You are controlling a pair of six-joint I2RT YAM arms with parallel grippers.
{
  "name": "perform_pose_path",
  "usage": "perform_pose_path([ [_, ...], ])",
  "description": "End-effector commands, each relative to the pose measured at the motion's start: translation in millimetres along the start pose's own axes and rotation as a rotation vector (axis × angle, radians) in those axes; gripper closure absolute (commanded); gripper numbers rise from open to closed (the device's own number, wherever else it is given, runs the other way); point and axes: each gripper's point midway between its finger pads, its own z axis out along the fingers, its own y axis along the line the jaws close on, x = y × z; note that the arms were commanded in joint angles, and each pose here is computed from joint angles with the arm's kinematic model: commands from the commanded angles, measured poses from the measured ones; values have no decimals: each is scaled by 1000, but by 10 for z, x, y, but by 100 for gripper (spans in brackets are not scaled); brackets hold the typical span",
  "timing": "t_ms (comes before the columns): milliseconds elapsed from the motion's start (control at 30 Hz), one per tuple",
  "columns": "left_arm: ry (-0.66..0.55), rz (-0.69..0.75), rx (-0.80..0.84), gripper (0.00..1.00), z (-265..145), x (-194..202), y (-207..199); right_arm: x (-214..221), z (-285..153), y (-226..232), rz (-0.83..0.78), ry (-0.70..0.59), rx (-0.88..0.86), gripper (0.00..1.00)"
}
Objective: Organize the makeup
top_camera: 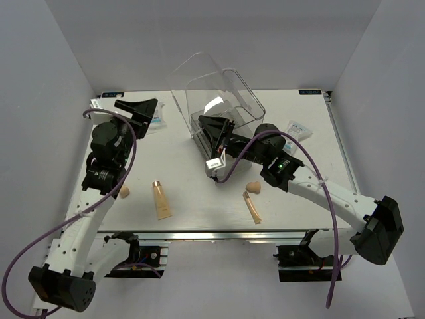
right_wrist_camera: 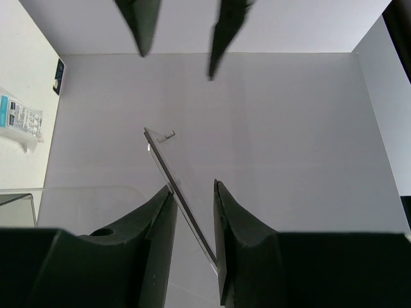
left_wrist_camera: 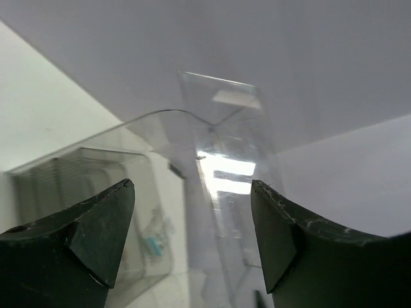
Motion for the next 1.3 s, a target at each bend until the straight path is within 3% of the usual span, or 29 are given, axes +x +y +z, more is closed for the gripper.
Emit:
perform_pose_path([
  [0, 61, 140, -245, 18, 111, 89, 741, 133, -16, -268, 18, 58, 77, 68],
  [133, 192, 239, -435, 18, 355, 131, 1443, 146, -16, -288, 45, 66, 77, 68],
  [167, 217, 269, -467, 10, 422, 119, 1575, 151, -17, -282, 53, 69, 75, 68],
  [200, 294, 326, -565, 3, 504, 214, 1966, 154, -17, -276, 59, 70, 71, 68],
  [233, 295, 362, -567, 2, 653, 118, 1927, 162, -19, -282, 63, 75, 73, 68],
  [300, 335, 487, -665, 2, 774, 52, 2215, 177, -19, -268, 72, 82, 71, 68],
  [467, 411, 623, -751, 2, 1389, -6, 2770, 211, 7, -247, 91, 94, 68, 68],
  [700, 358, 619, -747, 12, 1889, -121, 3183, 272, 42, -211, 116, 120, 64, 68],
  [867, 298, 651, -650, 17, 2271, -126, 3260, 285, 55, -230, 121, 122, 63, 67],
  [1067, 334, 630, -633, 21, 2409, 37, 3487, 303, 88, -233, 124, 126, 64, 67],
  [1267, 348, 588, -717, 47, 2237, -1, 3903, 328, 86, -254, 130, 136, 71, 67],
])
